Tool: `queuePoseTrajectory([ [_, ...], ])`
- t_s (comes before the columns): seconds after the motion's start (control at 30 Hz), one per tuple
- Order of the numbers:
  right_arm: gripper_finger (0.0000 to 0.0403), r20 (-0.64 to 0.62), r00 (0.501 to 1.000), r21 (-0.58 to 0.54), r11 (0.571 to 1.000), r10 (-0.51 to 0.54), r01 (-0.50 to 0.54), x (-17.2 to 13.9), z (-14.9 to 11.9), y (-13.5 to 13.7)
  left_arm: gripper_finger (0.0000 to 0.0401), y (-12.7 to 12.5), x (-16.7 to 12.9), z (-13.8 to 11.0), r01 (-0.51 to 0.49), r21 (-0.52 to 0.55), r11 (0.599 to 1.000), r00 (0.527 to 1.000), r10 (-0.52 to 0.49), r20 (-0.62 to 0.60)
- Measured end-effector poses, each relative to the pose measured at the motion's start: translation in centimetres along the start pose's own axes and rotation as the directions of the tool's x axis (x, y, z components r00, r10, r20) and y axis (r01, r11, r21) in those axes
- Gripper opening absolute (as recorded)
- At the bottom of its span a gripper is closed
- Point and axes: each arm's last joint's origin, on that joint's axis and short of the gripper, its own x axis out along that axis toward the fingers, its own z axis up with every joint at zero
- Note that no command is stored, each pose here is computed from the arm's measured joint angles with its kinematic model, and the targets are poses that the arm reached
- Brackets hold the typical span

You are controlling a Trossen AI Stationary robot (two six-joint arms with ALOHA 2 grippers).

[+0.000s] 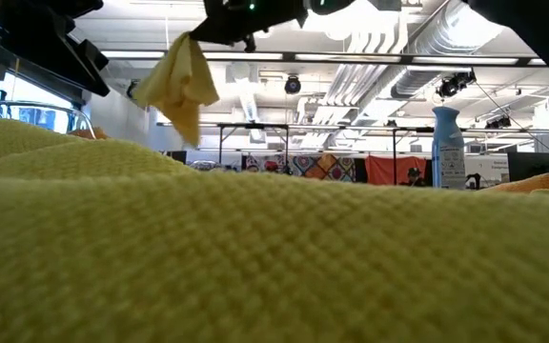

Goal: Sort microfiber towel by color & place in baskets
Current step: Put the yellow microfiber towel into the top transparent bin

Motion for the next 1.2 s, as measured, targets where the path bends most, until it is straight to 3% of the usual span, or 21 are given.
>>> queuePoseTrajectory([
  [0.2,0.0,0.039,0.999,0.025,1.0,0.006,-0.007,2.8,-3.4,-0.3,0.0126,0.1,0.0,0.0,-0.028,-0.002,1.0,1.0,0.028,0.005],
  [0.43,0.0,-0.062,0.99,0.085,0.988,-0.126,0.131,5.6,-9.5,-1.8,0.0126,0.1,0.0,0.0,-0.028,-0.002,1.0,1.0,0.028,0.003],
  [0.63,0.0,-0.199,0.975,0.174,0.975,-0.101,0.137,6.8,-13.7,-1.7,0.0126,0.1,0.0,0.0,-0.028,-0.001,1.0,1.0,0.028,0.002],
  [0.87,0.0005,-0.382,0.923,0.176,0.976,-0.053,0.129,6.4,-15.7,-0.6,0.0126,0.1,0.0,0.0,-0.027,-0.001,1.0,1.0,0.027,0.002],
  [1.07,0.0074,-0.492,0.87,0.173,0.978,-0.014,0.114,5.6,-16.1,-0.4,0.0126,0.1,0.0,0.0,-0.024,-0.027,0.999,1.0,0.024,0.003],
  [1.2,0.0138,-0.499,0.867,0.192,0.977,0.014,0.095,4.7,-14.4,-0.5,0.0126,0.1,0.0,0.0,-0.023,-0.045,0.999,1.0,0.024,0.005],
])
